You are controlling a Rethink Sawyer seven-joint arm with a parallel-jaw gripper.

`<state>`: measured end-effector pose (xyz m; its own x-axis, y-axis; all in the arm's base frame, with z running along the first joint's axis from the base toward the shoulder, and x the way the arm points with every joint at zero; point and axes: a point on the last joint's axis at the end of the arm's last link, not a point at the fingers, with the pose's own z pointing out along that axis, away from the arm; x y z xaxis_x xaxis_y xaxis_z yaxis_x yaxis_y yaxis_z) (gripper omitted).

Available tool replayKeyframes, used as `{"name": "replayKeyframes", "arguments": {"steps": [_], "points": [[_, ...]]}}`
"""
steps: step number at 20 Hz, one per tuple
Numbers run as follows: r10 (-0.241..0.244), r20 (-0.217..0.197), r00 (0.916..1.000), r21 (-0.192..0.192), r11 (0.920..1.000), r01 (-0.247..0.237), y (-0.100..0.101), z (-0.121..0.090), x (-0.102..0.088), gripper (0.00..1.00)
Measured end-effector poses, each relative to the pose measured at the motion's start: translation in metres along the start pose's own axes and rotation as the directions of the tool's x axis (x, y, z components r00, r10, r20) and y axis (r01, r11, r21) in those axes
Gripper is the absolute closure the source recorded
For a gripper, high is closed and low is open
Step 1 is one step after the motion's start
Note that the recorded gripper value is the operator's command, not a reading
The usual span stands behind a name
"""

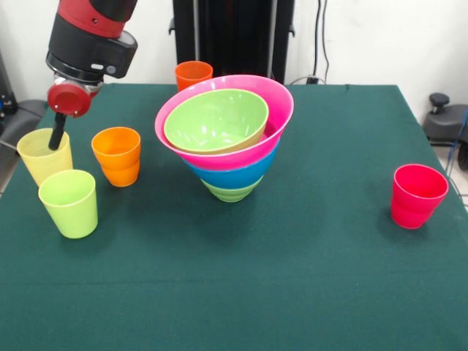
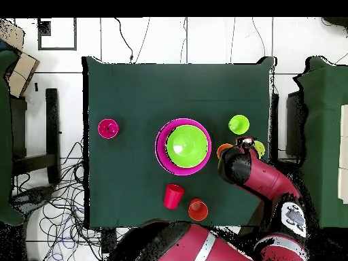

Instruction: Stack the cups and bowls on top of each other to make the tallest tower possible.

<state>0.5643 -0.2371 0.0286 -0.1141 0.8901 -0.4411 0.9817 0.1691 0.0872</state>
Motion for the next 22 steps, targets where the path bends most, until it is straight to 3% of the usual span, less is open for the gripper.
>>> {"name": "replayKeyframes", "arguments": {"steps": [22], "points": [[0.003,0.005,1.0000,-0.004,1.0000,-0.003,-0.0023,0.0008,-0.0004,0.00]]}}
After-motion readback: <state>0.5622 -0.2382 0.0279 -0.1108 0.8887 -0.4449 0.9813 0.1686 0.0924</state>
